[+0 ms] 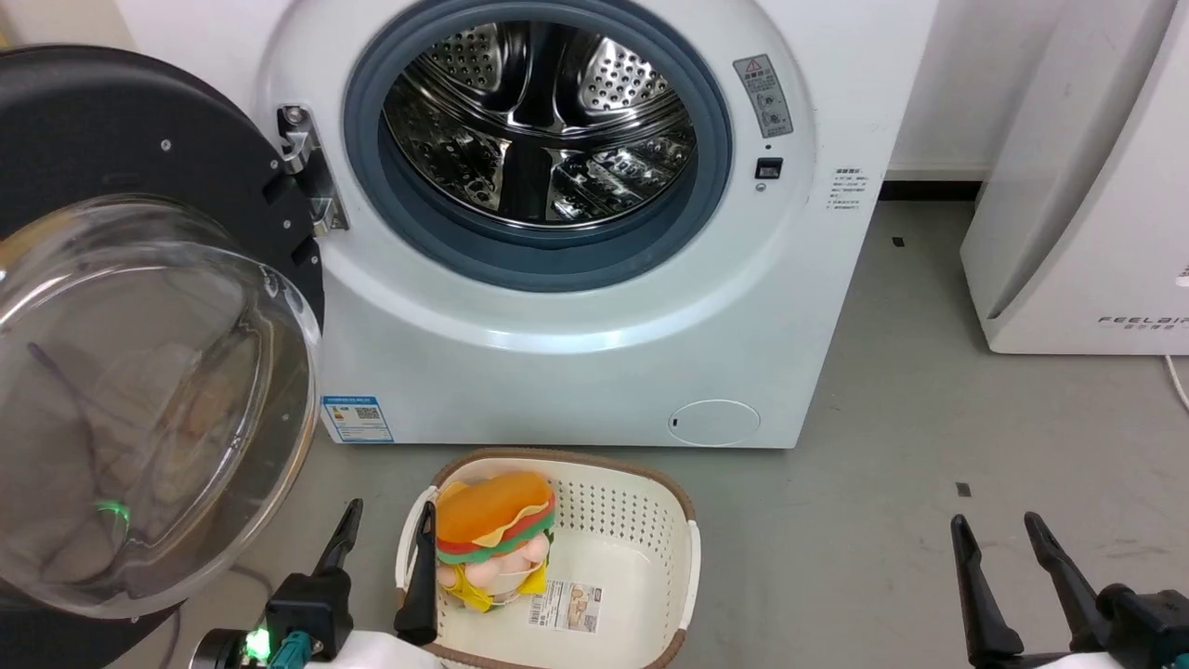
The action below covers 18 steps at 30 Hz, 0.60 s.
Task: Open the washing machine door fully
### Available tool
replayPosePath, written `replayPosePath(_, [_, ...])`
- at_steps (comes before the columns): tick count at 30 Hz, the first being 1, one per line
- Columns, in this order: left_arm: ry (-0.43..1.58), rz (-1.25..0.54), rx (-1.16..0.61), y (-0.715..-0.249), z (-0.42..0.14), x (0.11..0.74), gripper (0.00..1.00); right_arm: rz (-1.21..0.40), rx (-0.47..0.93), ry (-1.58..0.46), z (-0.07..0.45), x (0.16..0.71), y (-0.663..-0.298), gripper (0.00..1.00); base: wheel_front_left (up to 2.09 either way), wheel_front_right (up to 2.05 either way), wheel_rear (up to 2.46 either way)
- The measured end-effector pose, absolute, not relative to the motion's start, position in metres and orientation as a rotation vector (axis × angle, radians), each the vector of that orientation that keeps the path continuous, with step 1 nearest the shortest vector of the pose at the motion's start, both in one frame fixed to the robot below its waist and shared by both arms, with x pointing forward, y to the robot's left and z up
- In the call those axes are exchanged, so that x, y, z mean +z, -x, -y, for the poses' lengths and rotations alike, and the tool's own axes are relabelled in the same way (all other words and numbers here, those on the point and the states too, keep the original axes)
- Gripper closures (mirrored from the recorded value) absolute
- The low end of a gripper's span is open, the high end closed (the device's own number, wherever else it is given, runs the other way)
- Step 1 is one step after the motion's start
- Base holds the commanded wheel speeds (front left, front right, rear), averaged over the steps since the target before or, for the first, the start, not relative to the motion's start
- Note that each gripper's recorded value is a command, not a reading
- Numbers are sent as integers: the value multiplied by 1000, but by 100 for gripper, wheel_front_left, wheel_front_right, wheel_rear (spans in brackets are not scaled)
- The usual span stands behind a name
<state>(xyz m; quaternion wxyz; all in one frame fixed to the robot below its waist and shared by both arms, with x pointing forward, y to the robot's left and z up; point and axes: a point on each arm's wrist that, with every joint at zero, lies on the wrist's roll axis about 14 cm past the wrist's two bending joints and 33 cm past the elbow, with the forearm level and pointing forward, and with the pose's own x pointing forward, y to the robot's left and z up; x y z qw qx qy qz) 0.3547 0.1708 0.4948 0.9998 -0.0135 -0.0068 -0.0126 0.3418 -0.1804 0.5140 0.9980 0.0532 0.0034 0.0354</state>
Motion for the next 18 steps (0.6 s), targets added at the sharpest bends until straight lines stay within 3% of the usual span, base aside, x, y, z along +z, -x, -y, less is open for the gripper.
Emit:
replayPosePath(9, [25, 17, -8, -351, -175, 494, 0, -7, 89, -102, 175, 514, -344, 0, 0, 0, 0])
replayPosePath(10, [25, 17, -7, -351, -175, 495, 100, -7, 91, -102, 174, 514, -345, 100, 0, 0, 0])
replayPosePath(18, [25, 12, -6, -352, -176, 495, 100, -11, 90, -100, 174, 513, -344, 100, 0, 0, 0])
